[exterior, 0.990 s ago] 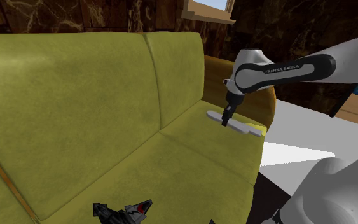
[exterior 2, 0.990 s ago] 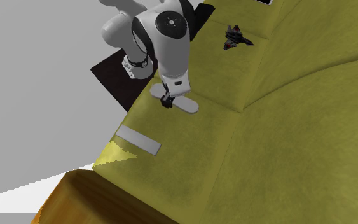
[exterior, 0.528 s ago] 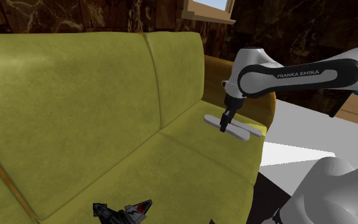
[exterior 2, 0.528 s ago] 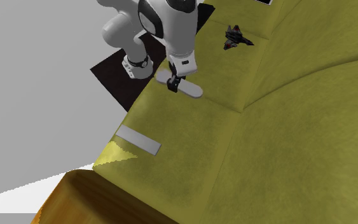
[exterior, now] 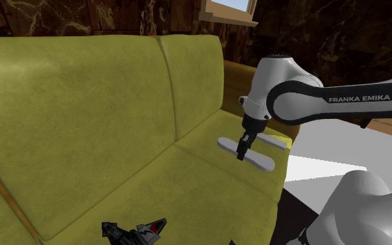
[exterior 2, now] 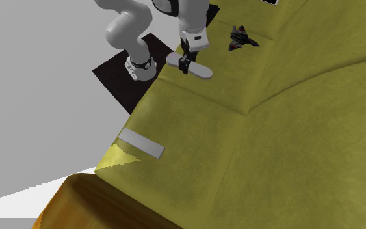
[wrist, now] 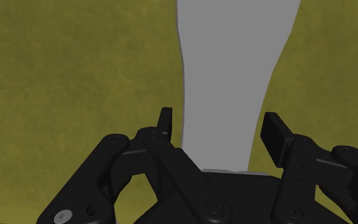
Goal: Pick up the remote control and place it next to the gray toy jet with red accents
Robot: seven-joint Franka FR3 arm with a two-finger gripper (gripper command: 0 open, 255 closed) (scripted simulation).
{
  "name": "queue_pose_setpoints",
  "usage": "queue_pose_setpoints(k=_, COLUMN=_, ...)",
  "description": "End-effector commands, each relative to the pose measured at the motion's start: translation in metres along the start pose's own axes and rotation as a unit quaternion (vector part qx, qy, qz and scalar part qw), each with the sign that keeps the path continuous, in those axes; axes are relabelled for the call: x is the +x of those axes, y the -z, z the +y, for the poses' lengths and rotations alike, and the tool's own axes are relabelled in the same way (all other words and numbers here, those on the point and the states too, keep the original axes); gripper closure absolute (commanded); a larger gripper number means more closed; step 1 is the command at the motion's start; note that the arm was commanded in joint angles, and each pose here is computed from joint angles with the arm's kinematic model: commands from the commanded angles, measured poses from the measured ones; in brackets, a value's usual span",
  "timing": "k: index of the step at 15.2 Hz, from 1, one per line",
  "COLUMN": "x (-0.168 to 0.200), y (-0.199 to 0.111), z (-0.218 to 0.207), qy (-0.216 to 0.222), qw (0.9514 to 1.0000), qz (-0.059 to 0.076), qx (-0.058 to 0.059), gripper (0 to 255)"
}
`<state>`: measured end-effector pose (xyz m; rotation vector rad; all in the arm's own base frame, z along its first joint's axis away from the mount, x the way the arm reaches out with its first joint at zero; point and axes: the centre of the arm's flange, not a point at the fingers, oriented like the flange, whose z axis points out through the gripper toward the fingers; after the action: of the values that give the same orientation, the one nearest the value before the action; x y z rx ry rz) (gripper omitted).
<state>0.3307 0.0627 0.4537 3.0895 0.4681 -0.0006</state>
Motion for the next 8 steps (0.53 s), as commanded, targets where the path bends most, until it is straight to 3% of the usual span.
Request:
queue_pose_setpoints(k=1, x=-0.009, y=-0.002, z=-0.026, qy=-0.001, qw=1.0000, qz=0.000, qx=0.000, gripper=255)
queue_pose_setpoints(k=8, x=-0.031, y=0.000, z=-0.116, qy=-0.001, qw=1.0000, qz=0.000, qx=0.000, gripper=255)
